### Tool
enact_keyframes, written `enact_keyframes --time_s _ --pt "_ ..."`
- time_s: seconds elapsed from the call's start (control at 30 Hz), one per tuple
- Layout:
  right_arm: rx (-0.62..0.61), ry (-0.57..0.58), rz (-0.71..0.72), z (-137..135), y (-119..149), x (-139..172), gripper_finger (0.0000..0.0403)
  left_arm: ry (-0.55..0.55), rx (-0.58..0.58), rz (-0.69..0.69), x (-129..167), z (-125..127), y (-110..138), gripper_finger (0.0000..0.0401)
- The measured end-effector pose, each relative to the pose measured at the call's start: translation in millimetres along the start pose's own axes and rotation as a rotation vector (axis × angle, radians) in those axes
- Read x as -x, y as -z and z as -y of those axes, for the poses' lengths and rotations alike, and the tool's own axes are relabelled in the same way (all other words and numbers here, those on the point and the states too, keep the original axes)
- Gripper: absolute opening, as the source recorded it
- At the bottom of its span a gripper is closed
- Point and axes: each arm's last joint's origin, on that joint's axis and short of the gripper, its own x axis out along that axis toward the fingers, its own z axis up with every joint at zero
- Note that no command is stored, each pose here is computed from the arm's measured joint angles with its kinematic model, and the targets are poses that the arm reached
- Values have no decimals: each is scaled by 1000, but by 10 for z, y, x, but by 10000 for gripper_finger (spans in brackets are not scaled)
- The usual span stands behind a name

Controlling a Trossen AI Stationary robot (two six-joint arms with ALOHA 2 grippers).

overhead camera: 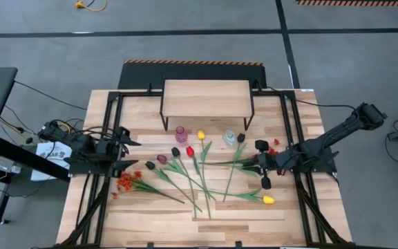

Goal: Pick and place flowers into a vace then onto a shelf
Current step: Put the bottom yellow tulip into the violet vase

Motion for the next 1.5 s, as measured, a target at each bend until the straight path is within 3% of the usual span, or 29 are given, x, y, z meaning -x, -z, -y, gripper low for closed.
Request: enact_keyframes --time_s 0.2,0.33,0.6,0.93,1.07,1.27,1.5 --pt "26 3 -22 -32 -52 -70 21 123 -13 35 -29 44 -17 275" --pt "25 4 -35 -48 -36 -122 16 133 -5 1 -93 70 22 275" --pt "-24 10 90 -74 -130 -302 15 143 -1 -55 -225 124 108 275" --pt "-7 52 -19 -18 8 -430 47 141 16 -52 -263 136 116 275" --pt "-87 53 -100 -6 61 -395 56 141 16 -52 -263 136 116 275" --pt "-197 -96 -420 -64 67 -275 56 141 18 -53 -263 136 117 275" --pt "-212 -221 -420 -267 -22 -244 56 140 19 -42 -264 135 106 275"
